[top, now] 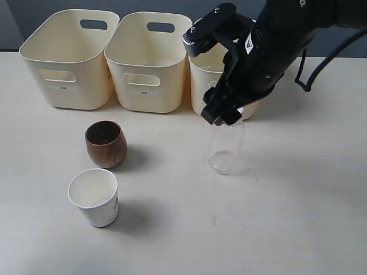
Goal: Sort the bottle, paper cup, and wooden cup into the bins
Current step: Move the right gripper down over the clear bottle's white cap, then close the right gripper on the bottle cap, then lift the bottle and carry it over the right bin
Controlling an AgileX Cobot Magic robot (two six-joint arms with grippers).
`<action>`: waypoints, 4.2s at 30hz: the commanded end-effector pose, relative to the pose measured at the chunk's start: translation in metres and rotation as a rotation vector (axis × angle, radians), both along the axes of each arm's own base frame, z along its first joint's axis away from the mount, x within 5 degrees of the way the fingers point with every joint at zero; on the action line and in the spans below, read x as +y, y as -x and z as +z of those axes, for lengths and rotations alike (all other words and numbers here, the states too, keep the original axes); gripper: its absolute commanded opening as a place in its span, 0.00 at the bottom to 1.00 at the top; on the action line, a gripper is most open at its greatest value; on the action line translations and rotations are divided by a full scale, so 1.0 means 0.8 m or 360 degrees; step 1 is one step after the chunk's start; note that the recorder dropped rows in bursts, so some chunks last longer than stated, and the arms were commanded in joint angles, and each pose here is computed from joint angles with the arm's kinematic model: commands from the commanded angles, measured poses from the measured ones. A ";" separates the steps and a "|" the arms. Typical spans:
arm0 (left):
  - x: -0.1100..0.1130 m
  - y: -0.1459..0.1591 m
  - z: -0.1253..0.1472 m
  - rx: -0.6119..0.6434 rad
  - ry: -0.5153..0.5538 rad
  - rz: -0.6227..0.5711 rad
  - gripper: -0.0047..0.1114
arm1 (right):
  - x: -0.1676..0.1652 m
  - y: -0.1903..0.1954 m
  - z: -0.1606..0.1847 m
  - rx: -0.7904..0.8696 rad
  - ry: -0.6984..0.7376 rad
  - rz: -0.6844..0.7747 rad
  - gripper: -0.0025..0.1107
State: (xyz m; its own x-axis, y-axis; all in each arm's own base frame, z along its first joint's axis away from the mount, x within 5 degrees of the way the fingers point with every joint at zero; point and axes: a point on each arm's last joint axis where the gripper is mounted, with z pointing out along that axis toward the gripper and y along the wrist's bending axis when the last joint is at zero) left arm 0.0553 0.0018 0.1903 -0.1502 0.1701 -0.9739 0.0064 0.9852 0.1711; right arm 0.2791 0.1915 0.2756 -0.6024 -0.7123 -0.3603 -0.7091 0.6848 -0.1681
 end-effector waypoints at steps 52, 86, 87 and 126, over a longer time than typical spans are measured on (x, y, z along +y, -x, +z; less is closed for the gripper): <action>0.000 0.000 0.002 -0.0009 0.0006 -0.0007 0.04 | -0.012 -0.028 -0.032 0.0185 -0.0162 -0.0076 0.56; 0.000 0.000 0.002 -0.0009 0.0006 -0.0007 0.04 | -0.016 -0.029 -0.032 0.0151 -0.0090 0.0002 0.02; 0.000 0.000 0.002 -0.0009 0.0006 -0.0007 0.04 | -0.016 -0.029 -0.031 0.0142 -0.0089 0.0007 0.02; 0.000 0.000 0.002 -0.0009 0.0006 -0.0007 0.04 | -0.058 -0.135 0.063 -0.0763 -0.0349 -0.0227 0.02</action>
